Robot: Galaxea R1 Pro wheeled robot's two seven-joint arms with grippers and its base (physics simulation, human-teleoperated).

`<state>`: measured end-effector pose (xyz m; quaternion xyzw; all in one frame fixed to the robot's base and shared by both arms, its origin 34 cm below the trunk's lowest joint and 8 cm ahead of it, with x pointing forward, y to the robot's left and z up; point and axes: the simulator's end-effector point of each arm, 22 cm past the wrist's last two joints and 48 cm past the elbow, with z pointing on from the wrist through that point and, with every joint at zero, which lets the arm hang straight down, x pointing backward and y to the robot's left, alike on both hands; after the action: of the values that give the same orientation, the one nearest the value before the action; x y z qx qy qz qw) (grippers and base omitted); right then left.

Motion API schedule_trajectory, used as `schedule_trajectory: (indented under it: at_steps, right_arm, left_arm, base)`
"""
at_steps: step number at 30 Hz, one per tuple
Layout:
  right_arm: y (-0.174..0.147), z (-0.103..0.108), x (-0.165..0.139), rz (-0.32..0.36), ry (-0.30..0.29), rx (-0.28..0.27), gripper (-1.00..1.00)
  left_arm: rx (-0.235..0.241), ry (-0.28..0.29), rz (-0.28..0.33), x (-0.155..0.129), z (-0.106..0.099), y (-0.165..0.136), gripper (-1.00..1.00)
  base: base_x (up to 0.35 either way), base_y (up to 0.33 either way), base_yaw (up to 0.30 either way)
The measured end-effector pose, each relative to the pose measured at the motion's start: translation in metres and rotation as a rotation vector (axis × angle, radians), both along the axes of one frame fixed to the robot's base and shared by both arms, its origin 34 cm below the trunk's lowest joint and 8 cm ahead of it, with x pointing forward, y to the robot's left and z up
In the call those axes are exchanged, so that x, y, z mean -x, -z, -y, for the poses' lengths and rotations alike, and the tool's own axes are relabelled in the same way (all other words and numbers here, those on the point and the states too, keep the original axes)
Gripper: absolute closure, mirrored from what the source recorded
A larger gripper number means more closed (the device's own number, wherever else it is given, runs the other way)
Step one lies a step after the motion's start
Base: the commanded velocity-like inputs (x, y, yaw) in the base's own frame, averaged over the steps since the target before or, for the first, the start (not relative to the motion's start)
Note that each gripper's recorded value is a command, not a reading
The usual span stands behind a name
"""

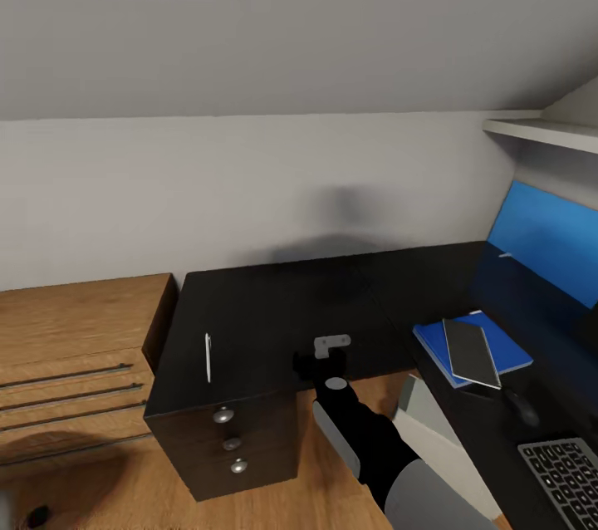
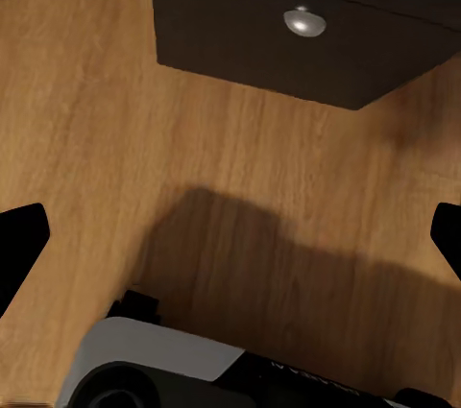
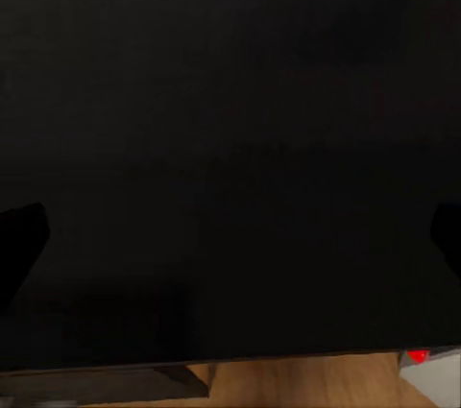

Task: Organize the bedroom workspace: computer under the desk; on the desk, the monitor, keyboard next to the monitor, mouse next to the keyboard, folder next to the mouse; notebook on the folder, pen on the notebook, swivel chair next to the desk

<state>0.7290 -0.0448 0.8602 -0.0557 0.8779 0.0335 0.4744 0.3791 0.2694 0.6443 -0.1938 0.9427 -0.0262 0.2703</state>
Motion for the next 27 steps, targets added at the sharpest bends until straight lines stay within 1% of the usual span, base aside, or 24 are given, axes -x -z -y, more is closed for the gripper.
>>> schedule_trajectory:
  at_steps: [8,18,21,27]
  right_arm:
    - [0.000,0.000,0.000,0.000,0.000,0.000,-1.00]
    - [0.002,0.000,0.000,-0.003,0.000,0.000,-1.00]
    - [0.003,0.000,0.001,-0.006,-0.001,0.001,-1.00]
    - [0.003,0.000,0.001,-0.006,0.000,-0.001,-1.00]
  left_arm:
    - [-0.008,-0.041,0.007,-0.004,-0.014,-0.001,-1.00]
    - [-0.014,-0.044,0.005,-0.004,-0.019,-0.001,-1.00]
    - [-0.015,-0.044,0.004,-0.003,-0.019,-0.001,-1.00]
    - [-0.013,-0.044,0.003,-0.003,-0.018,0.000,-1.00]
  base:
    - [0.000,0.000,0.274]
    - [0.000,0.000,0.270]
    - [0.000,0.000,0.131]
    - [0.000,0.000,0.015]
